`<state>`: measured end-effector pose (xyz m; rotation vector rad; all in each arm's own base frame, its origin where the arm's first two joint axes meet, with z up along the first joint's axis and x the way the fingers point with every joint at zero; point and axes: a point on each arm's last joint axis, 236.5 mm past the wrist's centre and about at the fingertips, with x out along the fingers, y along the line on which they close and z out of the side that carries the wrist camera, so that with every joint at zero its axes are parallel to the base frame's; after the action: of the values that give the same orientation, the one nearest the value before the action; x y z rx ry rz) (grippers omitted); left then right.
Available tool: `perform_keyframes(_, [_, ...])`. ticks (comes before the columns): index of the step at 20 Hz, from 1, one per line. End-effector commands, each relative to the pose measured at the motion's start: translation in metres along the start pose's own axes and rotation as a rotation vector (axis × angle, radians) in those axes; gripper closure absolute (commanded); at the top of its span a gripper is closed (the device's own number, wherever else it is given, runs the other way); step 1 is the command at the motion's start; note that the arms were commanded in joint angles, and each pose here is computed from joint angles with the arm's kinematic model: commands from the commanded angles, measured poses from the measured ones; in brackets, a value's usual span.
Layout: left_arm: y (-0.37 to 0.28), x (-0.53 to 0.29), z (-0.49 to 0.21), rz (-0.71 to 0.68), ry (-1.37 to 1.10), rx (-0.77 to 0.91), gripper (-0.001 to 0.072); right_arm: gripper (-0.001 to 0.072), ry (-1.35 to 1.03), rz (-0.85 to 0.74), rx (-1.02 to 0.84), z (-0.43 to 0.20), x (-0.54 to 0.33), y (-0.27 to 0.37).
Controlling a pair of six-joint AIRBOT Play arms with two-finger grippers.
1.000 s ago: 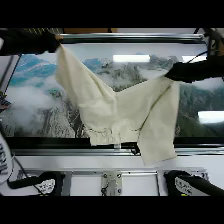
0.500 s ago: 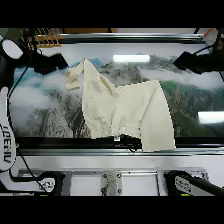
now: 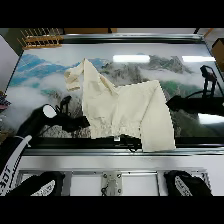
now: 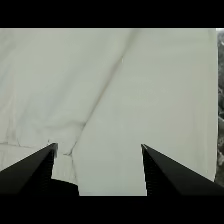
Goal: Fold the clothes and pants, and hang the long-sleeved shirts on hangers.
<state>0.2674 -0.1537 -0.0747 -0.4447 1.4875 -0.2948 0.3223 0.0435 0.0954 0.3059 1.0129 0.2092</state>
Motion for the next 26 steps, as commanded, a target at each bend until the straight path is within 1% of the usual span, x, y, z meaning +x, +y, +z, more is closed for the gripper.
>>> perform_keyframes(1, [-0.013,0.029,-0.027,-0.037,-0.002,0.005,0.0079,0.0141,0.048,0.001,0.020,-0.030,0.008,-0.003])
perform_keyframes(4, [-0.020,0.044,-0.031,-0.026,0.036,0.033,0.0080,0.0140,0.063,0.000,0.027,-0.036,0.012,-0.005])
perform_keyframes(5, [-0.021,0.050,-0.031,-0.020,0.056,0.034,0.0097,0.0140,0.063,-0.001,0.028,-0.036,0.012,-0.006])
perform_keyframes(6, [-0.023,0.054,-0.028,-0.018,0.066,0.037,0.0099,0.0139,0.063,-0.010,0.025,-0.036,0.012,-0.009])
perform_keyframes(7, [-0.026,0.056,-0.024,-0.017,0.073,0.035,0.0300,0.0137,0.064,-0.027,0.029,-0.036,0.011,-0.015])
perform_keyframes(8, [-0.030,0.055,-0.017,-0.020,0.068,0.042,0.0629,0.0097,0.064,-0.059,0.047,-0.037,0.009,-0.027])
perform_keyframes(9, [-0.031,0.051,-0.010,-0.022,0.050,0.045,0.0691,0.0097,0.066,-0.097,0.075,-0.039,0.007,-0.045])
perform_keyframes(10, [-0.032,0.045,-0.002,-0.029,0.027,0.048,0.0691,0.0100,0.074,-0.135,0.112,-0.045,0.004,-0.067])
perform_keyframes(13, [-0.028,0.026,0.005,-0.046,-0.010,0.024,0.0691,0.0100,0.149,-0.206,0.335,-0.092,0.015,-0.135])
perform_keyframes(16, [-0.023,0.021,-0.004,-0.047,-0.027,0.017,0.0691,0.0099,0.277,-0.173,0.463,-0.142,0.035,-0.178])
perform_keyframes(18, [-0.021,0.020,-0.006,-0.048,-0.034,0.015,0.0691,0.0101,0.327,-0.102,0.509,-0.153,0.054,-0.182])
perform_keyframes(19, [-0.022,0.020,-0.006,-0.050,-0.036,0.014,0.0691,0.0101,0.319,-0.051,0.520,-0.149,0.067,-0.178])
perform_keyframes(22, [-0.023,0.020,-0.006,-0.054,-0.037,0.015,0.0691,0.0103,0.321,0.107,0.490,-0.139,0.097,-0.150])
perform_keyframes(26, [-0.022,0.020,-0.007,-0.049,-0.036,0.019,0.0691,0.0102,0.409,0.137,0.428,-0.150,0.122,-0.128])
